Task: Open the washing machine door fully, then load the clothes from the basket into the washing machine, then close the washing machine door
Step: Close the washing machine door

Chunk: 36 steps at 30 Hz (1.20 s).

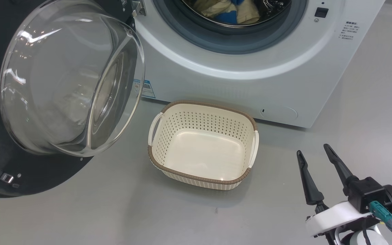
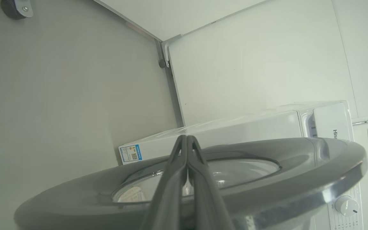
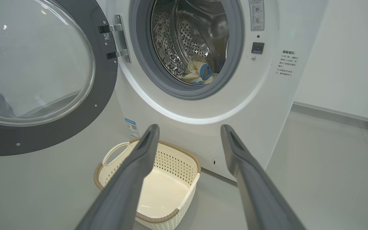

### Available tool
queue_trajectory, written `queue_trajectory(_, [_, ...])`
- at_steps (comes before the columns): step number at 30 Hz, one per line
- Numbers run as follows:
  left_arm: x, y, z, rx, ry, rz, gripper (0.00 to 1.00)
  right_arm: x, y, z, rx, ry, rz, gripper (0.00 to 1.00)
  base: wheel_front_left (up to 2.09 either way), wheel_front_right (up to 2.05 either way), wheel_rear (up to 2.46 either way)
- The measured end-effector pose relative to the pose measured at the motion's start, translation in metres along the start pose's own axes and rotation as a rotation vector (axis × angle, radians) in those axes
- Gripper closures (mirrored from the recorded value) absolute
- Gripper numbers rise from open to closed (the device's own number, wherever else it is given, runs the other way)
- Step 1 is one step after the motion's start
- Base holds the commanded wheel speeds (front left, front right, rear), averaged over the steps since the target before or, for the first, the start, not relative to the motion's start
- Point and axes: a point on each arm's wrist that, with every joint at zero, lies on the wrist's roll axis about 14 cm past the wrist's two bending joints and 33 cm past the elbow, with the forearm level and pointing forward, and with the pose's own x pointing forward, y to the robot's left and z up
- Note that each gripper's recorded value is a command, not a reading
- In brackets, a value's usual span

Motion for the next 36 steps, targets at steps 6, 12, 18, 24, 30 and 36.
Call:
queue_trajectory(6, [0.001,0.003,-0.008,0.001,0.051,-0.004,1.00,0.000,-0.001,0.002,-0.001,-0.008,-0.002,0.00,0.00,0.00,0.00])
queue_trajectory(12, [0.000,0.000,-0.018,-0.041,0.117,-0.040,1.00,0.001,-0.001,0.001,0.000,-0.006,-0.001,0.00,0.00,0.00,0.00])
queue_trajectory(18, [-0.001,-0.002,-0.038,-0.058,0.212,-0.078,1.00,0.001,-0.001,0.001,0.003,-0.006,-0.001,0.00,0.00,0.00,0.00])
queue_trajectory(24, [-0.006,-0.007,-0.066,-0.099,0.304,-0.142,1.00,0.002,-0.005,0.005,0.000,-0.024,-0.010,0.00,0.00,0.00,0.00])
queue_trajectory(30, [-0.014,-0.006,-0.105,-0.108,0.447,-0.164,1.00,-0.001,-0.011,0.008,-0.007,-0.035,-0.032,0.00,0.00,0.00,0.00])
queue_trajectory(36, [-0.020,-0.009,-0.137,-0.135,0.547,-0.190,1.00,-0.003,-0.011,0.009,-0.007,-0.037,-0.034,0.00,0.00,0.00,0.00])
